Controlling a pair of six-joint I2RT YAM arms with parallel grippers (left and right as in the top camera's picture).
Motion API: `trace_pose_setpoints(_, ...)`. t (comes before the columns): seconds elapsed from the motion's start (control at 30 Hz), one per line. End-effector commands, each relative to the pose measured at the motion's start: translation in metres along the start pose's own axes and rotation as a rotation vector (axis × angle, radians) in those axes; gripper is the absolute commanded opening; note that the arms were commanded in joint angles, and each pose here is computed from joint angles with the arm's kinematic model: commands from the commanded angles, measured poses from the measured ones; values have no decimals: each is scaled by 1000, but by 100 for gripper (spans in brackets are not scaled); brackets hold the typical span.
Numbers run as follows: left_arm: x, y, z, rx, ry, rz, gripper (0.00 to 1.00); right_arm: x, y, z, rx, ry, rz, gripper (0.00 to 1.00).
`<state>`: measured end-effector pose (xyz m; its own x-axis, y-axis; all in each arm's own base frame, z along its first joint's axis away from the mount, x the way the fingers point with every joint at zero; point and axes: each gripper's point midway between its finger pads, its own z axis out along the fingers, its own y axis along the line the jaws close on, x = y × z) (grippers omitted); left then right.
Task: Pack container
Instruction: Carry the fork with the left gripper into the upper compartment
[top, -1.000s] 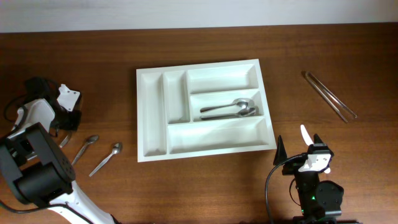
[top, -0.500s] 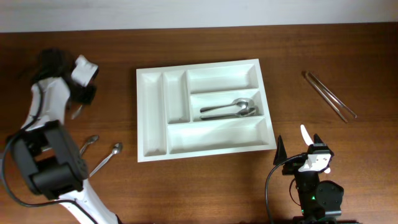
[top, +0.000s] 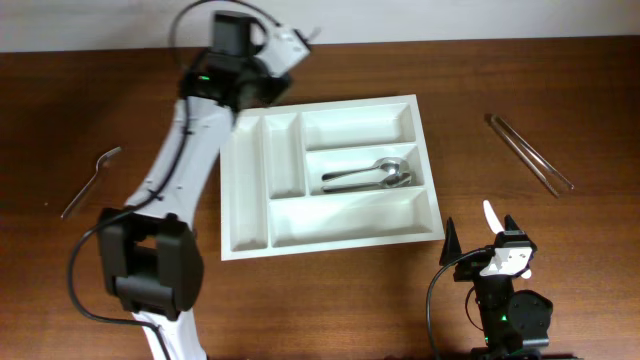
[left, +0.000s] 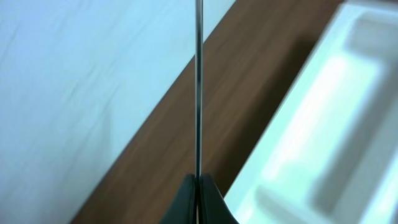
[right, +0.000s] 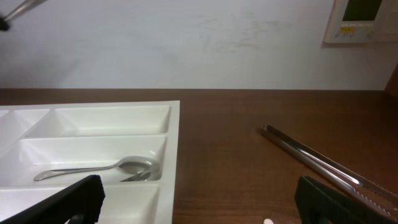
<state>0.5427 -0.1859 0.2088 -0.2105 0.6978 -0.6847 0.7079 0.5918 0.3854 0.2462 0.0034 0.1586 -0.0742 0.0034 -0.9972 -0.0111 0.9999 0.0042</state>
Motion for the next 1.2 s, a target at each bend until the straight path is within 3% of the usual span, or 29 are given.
trace_pose_setpoints(0.0, -47, -45, 3, 98, -112, 99, 2, 3, -4, 0, 20, 4, 12, 99)
trace_pose_setpoints(0.07, -56, -80, 15, 177, -139, 184, 2, 3, -4, 0, 20, 4, 12, 99)
trace_pose_setpoints(0.27, -43, -135, 55, 280, -94, 217, 2, 3, -4, 0, 20, 4, 12, 99)
trace_pose_setpoints(0.43, -22, -144, 75, 294, -36, 204, 5, 3, -4, 0, 20, 4, 12, 99)
trace_pose_setpoints(0.5, -21, -144, 76, 290, -29, 204, 30, 3, -4, 0, 20, 4, 12, 99)
trace_pose_setpoints(0.57, -21, -143, 76, 289, -32, 204, 37, 3, -4, 0, 20, 4, 12, 99)
trace_pose_setpoints(0.63, -21, -140, 75, 276, -25, 198, 50, 3, -4, 0, 20, 4, 12, 99)
trace_pose_setpoints(0.77, -15, -100, 60, 104, 87, 193, 52, 3, -4, 0, 20, 4, 12, 99)
trace_pose_setpoints(0.8, -9, -73, 45, 8, 144, 188, 58, 3, -4, 0, 20, 4, 12, 99)
trace_pose_setpoints(0.87, 2, -44, 25, -70, 203, 170, 86, 3, -4, 0, 20, 4, 12, 99)
trace_pose_setpoints(0.93, 15, -21, 7, -113, 251, 145, 92, 3, -4, 0, 20, 4, 12, 99)
trace_pose_setpoints(1.07, 64, 31, -40, -176, 362, 11, 93, 3, -4, 0, 20, 4, 12, 99)
trace_pose_setpoints(1.17, 124, 75, -74, -245, 482, -132, 99, 3, -4, 0, 20, 4, 12, 99)
